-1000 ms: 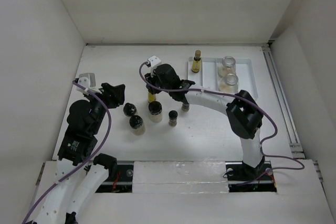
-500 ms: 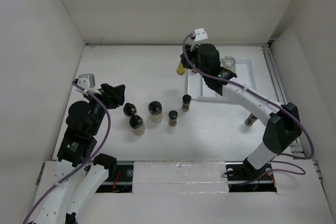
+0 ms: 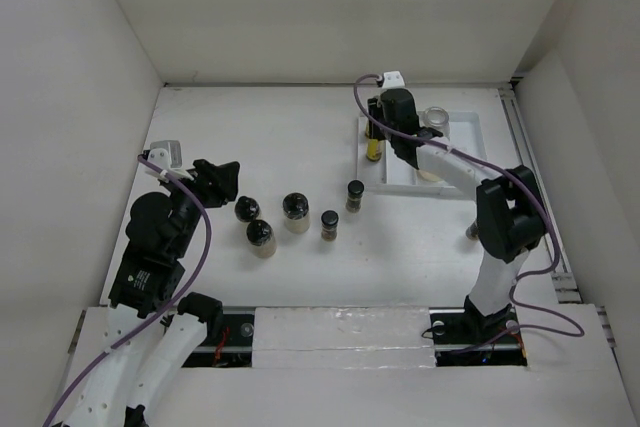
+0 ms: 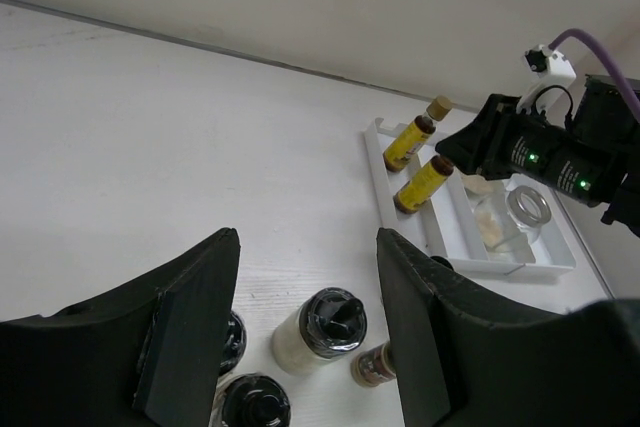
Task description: Organize the condiment bottles
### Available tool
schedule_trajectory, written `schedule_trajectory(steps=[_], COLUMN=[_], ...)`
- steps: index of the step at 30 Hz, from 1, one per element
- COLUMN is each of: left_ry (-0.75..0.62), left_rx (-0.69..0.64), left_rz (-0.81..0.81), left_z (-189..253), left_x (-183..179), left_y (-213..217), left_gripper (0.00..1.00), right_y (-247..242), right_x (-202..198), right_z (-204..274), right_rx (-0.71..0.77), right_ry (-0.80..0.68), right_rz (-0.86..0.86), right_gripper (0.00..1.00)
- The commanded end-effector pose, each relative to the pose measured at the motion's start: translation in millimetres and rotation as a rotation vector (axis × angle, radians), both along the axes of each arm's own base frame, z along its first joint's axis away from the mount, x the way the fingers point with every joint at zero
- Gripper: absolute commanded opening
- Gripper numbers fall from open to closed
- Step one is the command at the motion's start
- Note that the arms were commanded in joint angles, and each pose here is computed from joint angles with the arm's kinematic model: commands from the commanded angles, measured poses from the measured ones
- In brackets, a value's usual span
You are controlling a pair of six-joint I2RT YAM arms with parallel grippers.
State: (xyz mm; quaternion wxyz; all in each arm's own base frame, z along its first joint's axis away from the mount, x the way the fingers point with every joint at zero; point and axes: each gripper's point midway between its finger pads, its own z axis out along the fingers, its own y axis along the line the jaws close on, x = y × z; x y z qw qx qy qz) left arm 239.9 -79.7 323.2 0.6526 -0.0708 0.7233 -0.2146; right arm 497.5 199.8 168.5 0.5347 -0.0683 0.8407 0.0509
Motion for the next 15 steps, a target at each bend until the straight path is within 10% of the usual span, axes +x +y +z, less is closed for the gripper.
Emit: schedule_trajectory(steps=[1, 3, 9, 15], left_ry=[-0.037, -0.027, -0.027, -0.027], left_rx=[-0.004, -0.001, -0.001, 0.000], left_rz=[0.001, -0.010, -0.010, 0.014], left_z=[8.4, 5.8, 5.8, 5.8], left_x=[2.8, 4.4, 4.4, 5.8], left_y=[-0.1, -2.6, -2.7, 1.4], left_gripper=[0.53, 0.54, 0.57, 0.57], right_y=[2.6, 7.6, 16.0, 22.3], right_x=[17.5, 15.3, 7.7, -27.3], right_z=[42.7, 31.9, 38.2, 99.6], right_rx=[0.075, 0.075, 0.081, 0.135], right_ry=[-0.121, -0.100, -0.109, -0.205], right_rz=[-0.020, -0.015, 0.005, 0.048], right_gripper=[0.07, 0.09, 0.72, 0.83])
